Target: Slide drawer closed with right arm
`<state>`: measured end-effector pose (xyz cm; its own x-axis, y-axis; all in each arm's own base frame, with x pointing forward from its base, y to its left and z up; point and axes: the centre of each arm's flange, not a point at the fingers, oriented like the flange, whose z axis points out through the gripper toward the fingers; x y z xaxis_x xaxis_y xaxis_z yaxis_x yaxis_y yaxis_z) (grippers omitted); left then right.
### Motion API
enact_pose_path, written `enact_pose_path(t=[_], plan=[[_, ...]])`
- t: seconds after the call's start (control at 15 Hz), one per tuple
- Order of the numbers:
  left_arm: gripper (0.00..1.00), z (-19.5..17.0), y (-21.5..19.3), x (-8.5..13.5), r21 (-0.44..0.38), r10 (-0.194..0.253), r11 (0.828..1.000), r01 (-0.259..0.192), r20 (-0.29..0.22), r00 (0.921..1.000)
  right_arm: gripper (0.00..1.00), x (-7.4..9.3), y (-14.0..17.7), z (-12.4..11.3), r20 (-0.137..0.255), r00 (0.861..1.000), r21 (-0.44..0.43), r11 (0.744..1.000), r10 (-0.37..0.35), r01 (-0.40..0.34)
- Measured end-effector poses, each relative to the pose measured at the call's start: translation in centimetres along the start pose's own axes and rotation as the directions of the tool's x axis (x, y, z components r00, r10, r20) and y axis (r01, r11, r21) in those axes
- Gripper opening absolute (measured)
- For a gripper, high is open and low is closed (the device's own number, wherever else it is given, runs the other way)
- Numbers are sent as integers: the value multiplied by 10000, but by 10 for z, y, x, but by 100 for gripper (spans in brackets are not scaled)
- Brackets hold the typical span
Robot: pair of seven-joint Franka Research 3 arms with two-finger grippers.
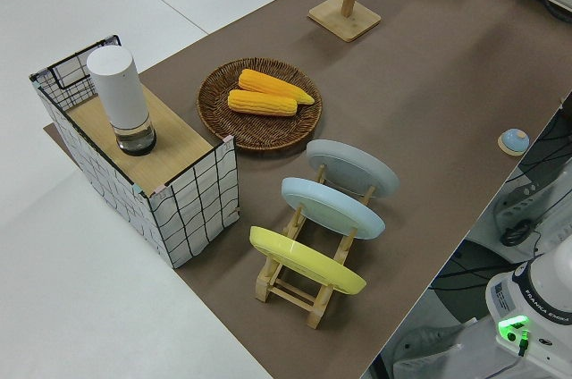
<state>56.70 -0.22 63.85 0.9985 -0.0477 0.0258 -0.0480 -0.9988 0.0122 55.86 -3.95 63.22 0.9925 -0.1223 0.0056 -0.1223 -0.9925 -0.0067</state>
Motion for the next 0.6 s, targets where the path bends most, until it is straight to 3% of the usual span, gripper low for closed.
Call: enact_pose_path(t=[0.6], plan=[[100,0,0,0,0,0,10000,0,0,10000,99,-4,-13,1,230,9992,-325,9989,-321,328]])
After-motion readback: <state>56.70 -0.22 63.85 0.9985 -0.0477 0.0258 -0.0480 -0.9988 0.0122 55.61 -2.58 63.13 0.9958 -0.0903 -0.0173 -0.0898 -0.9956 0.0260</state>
